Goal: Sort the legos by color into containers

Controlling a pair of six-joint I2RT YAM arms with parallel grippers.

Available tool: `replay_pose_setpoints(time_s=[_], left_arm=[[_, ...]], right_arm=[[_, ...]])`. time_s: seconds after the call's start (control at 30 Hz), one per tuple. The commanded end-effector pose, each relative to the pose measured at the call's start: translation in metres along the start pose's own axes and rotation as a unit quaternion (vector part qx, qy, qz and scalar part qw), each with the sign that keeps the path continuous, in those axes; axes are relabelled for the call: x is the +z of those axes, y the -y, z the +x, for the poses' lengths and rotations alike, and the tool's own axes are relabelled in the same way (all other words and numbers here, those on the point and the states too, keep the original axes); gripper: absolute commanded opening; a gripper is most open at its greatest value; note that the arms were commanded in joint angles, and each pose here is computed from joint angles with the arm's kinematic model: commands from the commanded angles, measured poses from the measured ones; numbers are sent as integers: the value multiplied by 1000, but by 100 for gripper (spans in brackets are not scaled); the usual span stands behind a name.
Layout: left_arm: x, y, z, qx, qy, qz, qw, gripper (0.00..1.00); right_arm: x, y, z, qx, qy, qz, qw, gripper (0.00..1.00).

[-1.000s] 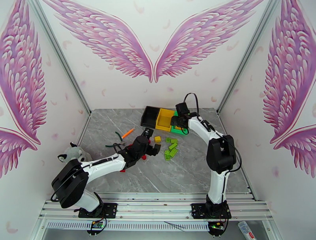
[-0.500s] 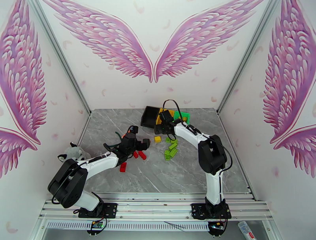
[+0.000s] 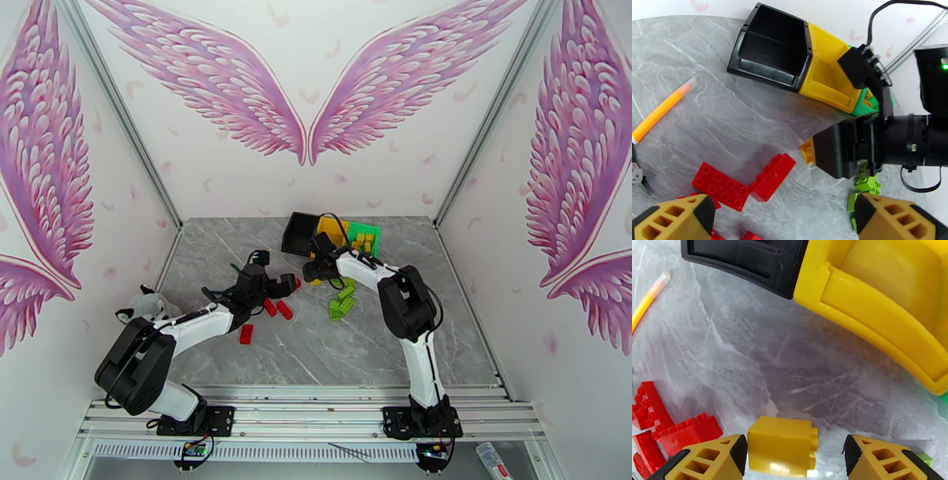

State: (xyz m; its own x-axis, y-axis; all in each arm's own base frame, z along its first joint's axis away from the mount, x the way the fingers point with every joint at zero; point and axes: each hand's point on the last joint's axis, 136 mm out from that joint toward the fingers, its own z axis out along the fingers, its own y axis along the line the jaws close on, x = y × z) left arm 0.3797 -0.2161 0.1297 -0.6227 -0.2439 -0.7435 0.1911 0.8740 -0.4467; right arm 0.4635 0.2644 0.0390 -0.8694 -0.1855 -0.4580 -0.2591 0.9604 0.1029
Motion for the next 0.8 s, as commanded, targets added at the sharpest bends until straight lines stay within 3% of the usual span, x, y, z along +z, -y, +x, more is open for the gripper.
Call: replay_pose_setpoints(time_s=[0.0, 0.43, 0.77], left_arm=[[-4, 1, 0, -2, 2, 6, 1000, 99], [-4, 4, 0, 2, 2, 12, 1000, 99], [-2, 41, 10, 75, -10, 27, 997, 99]], right_arm=[[8, -5, 2, -11, -7, -1, 1000, 68], [1, -6, -2, -13, 1, -3, 1000, 44], [-62, 27, -32, 38, 70, 7, 997, 36]])
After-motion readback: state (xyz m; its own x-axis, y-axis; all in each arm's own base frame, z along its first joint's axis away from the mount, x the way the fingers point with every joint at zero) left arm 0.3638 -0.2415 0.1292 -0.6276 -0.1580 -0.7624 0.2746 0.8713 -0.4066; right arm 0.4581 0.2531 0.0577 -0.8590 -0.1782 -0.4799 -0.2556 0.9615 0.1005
